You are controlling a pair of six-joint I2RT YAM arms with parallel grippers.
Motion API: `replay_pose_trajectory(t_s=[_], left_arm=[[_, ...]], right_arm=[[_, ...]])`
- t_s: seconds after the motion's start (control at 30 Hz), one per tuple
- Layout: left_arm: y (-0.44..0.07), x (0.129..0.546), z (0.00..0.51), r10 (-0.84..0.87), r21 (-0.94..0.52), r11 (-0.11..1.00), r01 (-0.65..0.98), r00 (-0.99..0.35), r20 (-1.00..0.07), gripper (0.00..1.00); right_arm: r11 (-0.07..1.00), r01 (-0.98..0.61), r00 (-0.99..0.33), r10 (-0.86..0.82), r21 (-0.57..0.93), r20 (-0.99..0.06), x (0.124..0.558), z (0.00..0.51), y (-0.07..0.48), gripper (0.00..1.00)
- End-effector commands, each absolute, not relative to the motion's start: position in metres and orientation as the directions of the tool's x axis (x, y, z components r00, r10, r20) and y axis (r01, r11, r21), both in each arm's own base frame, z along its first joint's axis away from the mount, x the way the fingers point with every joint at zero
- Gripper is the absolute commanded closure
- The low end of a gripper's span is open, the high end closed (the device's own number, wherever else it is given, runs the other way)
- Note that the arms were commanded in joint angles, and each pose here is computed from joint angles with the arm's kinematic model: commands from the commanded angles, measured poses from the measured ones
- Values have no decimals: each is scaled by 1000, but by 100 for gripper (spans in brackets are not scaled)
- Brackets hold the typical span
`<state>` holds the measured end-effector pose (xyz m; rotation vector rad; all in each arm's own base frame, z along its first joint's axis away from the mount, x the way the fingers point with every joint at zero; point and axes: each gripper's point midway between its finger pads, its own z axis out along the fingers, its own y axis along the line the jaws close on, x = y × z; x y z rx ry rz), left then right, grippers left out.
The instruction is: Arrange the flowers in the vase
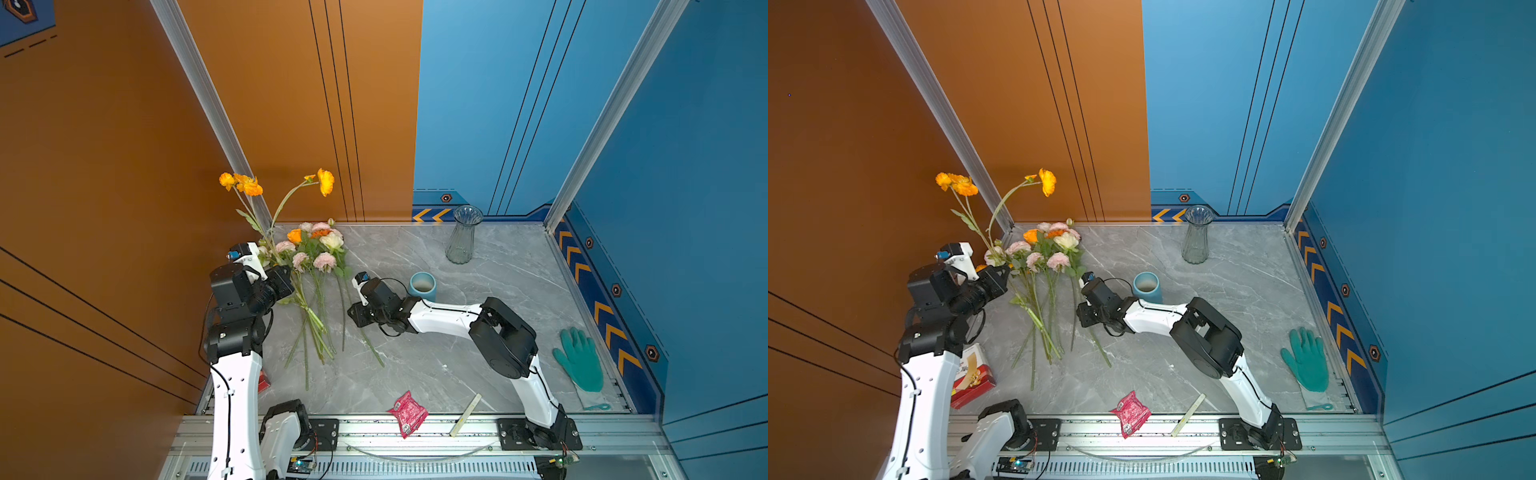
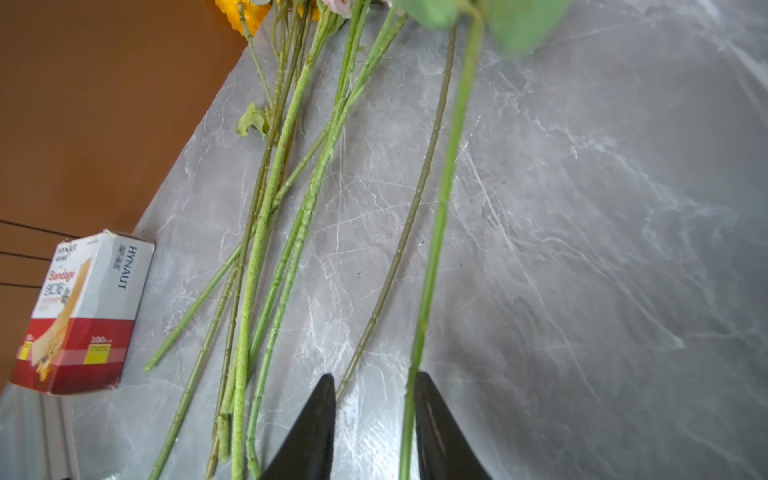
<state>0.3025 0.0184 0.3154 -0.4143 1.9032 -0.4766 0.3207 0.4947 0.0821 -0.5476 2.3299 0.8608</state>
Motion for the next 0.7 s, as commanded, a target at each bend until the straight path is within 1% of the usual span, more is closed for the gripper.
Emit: replay_pose_trajectory(t_s=[0.0, 0.13, 0.23, 0.33, 0.4, 0.47, 0.53, 0.67], left_arm=[[3, 297, 329, -443, -481, 875, 49, -317, -838, 100], [-14, 292, 349, -419, -465, 873, 150, -260, -870, 100], [-32, 292, 367, -420, -469, 853, 230, -234, -877, 100], [-43, 294, 408, -425, -437, 848, 299, -107, -899, 100], [-47, 294, 438, -441, -421, 847, 324, -12, -897, 100], [-51, 296, 467, -453, -413, 841, 350, 38, -891, 100], [-63, 302, 493, -457, -404, 826, 393, 49, -888, 100], [-87, 322, 514, -450, -378, 813, 443, 64, -891, 100]], right_arm=[[660, -608, -692, -170, 440, -702, 315, 118, 503, 47], [625, -674, -619, -188, 393, -762, 298, 151, 498, 32], [607, -705, -572, -180, 367, -800, 281, 175, 486, 26], [613, -714, -532, -160, 339, -832, 264, 199, 464, 19], [629, -713, -513, -166, 310, -842, 256, 209, 446, 8], [647, -705, -496, -159, 289, -854, 249, 220, 426, 0], [669, -693, -470, -136, 269, -872, 244, 236, 404, 0], [728, -652, -424, -120, 211, -897, 240, 263, 360, 0]])
